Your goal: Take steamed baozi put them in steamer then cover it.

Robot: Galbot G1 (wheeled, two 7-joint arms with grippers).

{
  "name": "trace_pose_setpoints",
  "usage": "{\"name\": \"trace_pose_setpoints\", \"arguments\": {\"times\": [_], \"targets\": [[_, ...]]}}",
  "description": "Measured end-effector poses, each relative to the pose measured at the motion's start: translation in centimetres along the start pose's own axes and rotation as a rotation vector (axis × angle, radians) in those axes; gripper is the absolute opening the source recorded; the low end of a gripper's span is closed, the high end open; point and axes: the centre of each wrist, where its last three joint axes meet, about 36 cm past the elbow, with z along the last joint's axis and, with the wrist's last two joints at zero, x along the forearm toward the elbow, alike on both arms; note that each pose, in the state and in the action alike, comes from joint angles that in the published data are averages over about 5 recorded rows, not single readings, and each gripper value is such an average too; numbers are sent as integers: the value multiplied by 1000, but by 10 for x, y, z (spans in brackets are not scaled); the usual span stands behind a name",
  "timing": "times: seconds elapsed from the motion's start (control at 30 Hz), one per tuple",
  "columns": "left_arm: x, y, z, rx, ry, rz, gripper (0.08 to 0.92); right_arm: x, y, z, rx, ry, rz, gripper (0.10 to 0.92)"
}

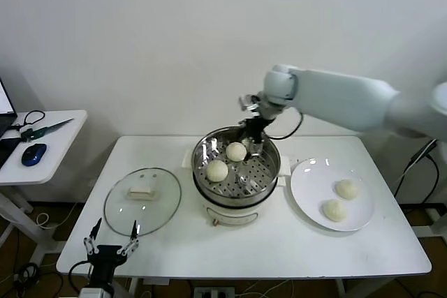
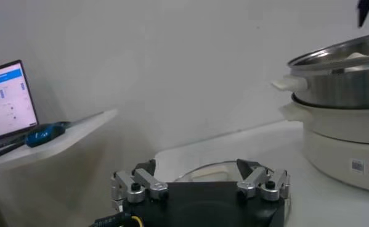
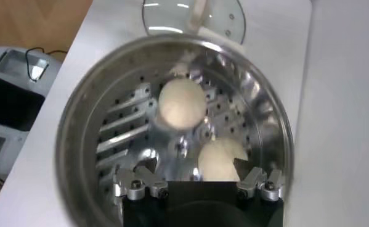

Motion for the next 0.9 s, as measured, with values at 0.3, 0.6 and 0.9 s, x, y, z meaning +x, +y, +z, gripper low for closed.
{"name": "trace_pose_setpoints", "arguments": {"times": [0.3, 0.6, 0.9], "targets": [[2, -3, 1, -7, 8, 0, 823, 24, 50, 94, -84, 36, 21, 823], [7, -3, 3, -22, 21, -2, 823, -3, 104, 179, -145, 114, -17, 823], [6, -7, 3, -27, 24, -1, 823, -54, 139, 218, -155, 185, -81, 823]]}}
